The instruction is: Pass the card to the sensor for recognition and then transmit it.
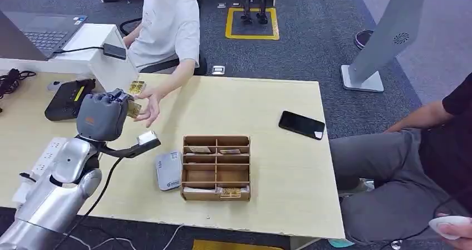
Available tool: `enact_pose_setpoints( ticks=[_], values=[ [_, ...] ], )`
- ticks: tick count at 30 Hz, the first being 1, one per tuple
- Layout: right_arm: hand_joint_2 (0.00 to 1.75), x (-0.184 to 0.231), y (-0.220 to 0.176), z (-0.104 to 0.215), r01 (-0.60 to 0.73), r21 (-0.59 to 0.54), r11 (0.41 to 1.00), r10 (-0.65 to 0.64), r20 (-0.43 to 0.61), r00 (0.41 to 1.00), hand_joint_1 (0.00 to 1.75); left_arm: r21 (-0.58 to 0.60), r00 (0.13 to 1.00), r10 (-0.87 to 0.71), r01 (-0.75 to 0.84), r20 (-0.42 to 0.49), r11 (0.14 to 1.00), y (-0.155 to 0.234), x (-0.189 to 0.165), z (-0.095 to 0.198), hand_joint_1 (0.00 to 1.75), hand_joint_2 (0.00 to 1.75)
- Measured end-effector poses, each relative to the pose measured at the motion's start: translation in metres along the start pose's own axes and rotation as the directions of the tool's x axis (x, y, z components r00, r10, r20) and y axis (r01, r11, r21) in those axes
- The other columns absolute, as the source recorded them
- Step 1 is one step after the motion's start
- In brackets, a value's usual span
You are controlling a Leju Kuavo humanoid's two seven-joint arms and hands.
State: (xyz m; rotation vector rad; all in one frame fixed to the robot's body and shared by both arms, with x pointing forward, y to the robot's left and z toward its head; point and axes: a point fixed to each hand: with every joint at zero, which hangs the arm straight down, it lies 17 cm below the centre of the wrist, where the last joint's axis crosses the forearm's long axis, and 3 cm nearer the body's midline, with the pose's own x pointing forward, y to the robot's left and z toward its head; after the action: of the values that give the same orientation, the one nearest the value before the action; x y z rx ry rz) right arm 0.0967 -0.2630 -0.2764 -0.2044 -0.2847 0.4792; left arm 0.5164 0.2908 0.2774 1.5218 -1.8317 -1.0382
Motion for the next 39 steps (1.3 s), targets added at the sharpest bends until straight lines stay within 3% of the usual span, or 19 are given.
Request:
enact_pose_setpoints(
  ticks=[14, 15, 16, 17, 18, 19, 31, 39],
  values=[
    [1.75, -0.004, 0.002, 0.001, -0.007, -0.004, 1.000, 0.007, 0.001, 1.000, 0.00, -0.021, 1.000, -0.008, 0.008, -0.008, 1.000, -0.008, 0.000, 0.010, 1.71, 1.75],
    [1.75, -0.005, 0.002, 0.001, -0.004, -0.004, 1.000, 0.004, -0.001, 1.000, 0.00, -0.022, 1.000, -0.008, 0.008, -0.007, 1.000, -0.008, 0.000, 0.010, 1.43, 1.75],
    [1.75, -0.005, 0.002, 0.001, -0.003, -0.004, 1.000, 0.003, -0.001, 1.000, 0.00, -0.024, 1.000, -0.007, 0.007, -0.008, 1.000, -0.009, 0.001, 0.011, 1.45, 1.75],
    [1.75, -0.005, 0.002, 0.001, -0.002, -0.004, 1.000, 0.002, -0.002, 1.000, 0.00, -0.026, 1.000, -0.007, 0.007, -0.008, 1.000, -0.010, 0.001, 0.012, 1.17, 1.75],
    [1.75, -0.005, 0.002, 0.001, -0.002, -0.004, 1.000, 0.002, -0.002, 1.000, 0.00, -0.028, 1.000, -0.006, 0.006, -0.008, 1.000, -0.011, 0.001, 0.012, 0.05, 1.75],
    [1.75, -0.005, 0.002, 0.001, -0.001, -0.004, 1.000, 0.001, -0.002, 1.000, 0.00, -0.030, 1.000, -0.006, 0.006, -0.008, 1.000, -0.011, 0.001, 0.013, 0.00, 1.75],
    [1.75, -0.005, 0.002, 0.001, 0.010, -0.002, 1.000, -0.010, -0.005, 1.000, 0.00, -0.024, 0.999, 0.048, -0.048, -0.015, 0.999, -0.010, 0.000, 0.014, 0.00, 1.75],
    [1.75, -0.006, 0.003, 0.001, 0.036, -0.002, 0.999, -0.036, -0.007, 0.999, 0.00, -0.034, 0.953, 0.302, -0.302, -0.010, 0.953, -0.007, 0.011, 0.042, 0.00, 1.75]
  ],
)
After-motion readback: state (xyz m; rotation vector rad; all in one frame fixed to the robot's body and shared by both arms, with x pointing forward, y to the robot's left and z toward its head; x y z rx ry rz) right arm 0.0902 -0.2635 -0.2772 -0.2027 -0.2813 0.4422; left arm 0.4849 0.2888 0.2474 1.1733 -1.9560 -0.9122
